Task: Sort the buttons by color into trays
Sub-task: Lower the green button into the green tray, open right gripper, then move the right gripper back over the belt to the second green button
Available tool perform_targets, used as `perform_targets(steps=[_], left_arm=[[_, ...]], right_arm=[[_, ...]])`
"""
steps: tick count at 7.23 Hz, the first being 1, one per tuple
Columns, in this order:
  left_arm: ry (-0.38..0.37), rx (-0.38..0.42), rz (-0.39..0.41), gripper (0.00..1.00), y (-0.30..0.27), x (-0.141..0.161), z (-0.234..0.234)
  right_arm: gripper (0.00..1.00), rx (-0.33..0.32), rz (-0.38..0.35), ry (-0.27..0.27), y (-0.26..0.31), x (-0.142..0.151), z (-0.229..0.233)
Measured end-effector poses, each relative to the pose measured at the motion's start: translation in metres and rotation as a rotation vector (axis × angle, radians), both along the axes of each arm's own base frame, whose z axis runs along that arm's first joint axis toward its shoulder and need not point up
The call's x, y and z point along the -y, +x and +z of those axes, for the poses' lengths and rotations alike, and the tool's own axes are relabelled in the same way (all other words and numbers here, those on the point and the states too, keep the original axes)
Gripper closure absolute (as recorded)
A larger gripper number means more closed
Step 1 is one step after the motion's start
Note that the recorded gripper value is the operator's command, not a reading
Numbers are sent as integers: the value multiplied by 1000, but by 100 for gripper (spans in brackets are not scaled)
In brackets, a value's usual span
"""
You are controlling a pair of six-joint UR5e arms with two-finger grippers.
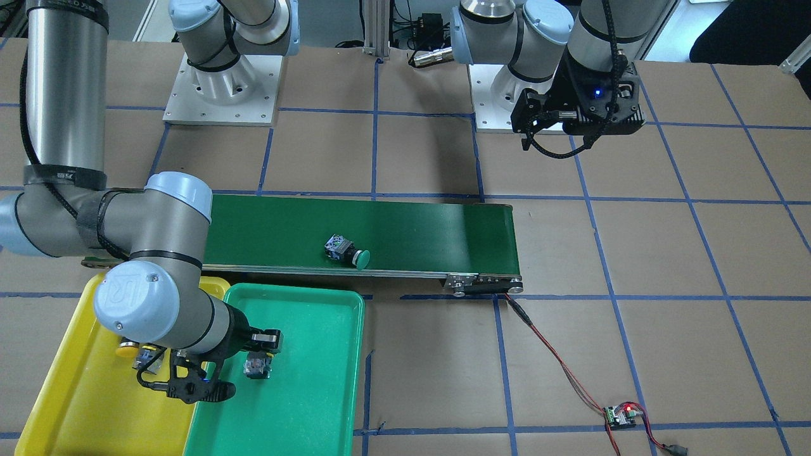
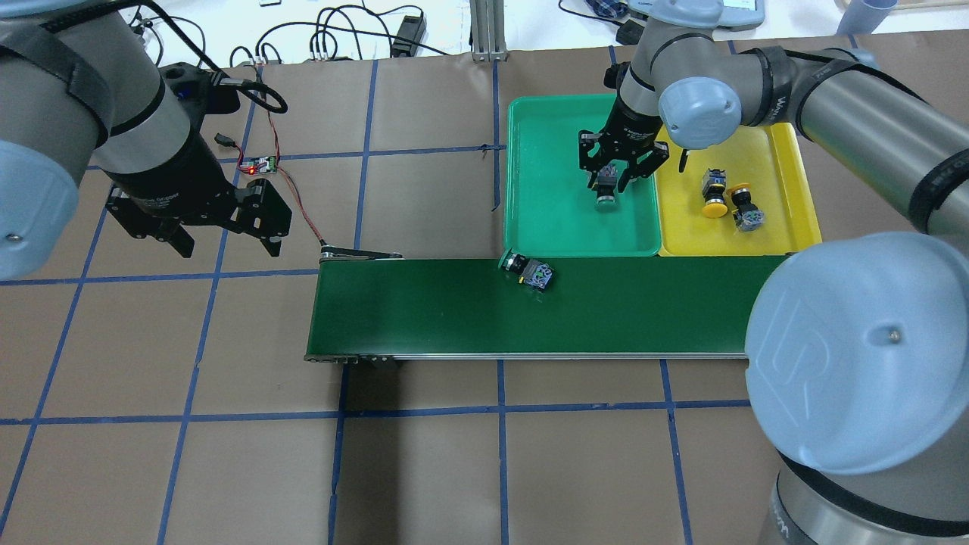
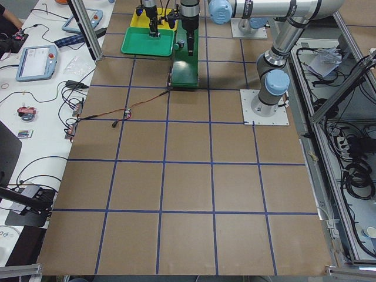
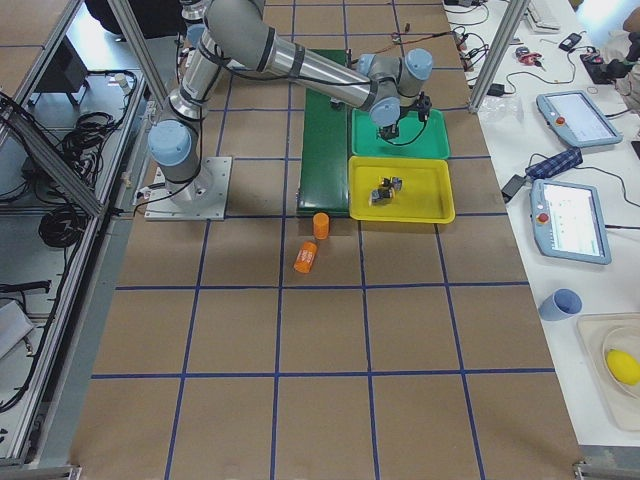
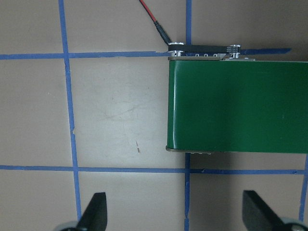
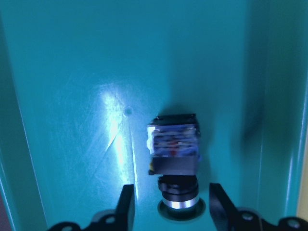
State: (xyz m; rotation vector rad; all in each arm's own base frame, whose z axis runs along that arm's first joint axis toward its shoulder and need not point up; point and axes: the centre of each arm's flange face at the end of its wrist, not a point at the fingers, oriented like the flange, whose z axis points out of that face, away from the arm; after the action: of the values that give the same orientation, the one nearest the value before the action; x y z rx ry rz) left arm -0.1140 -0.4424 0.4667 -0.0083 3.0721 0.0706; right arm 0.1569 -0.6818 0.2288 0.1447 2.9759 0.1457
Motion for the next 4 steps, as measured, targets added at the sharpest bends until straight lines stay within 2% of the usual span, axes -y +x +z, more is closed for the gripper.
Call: perform_targets(steps=[2, 4], left_arm=[[0, 0, 0, 0, 0, -1, 0], [-2, 0, 0, 0, -1, -1, 1]], right_arm=[[0, 1, 35, 10, -39, -8, 36], [5, -17, 108, 44, -99, -41, 81]])
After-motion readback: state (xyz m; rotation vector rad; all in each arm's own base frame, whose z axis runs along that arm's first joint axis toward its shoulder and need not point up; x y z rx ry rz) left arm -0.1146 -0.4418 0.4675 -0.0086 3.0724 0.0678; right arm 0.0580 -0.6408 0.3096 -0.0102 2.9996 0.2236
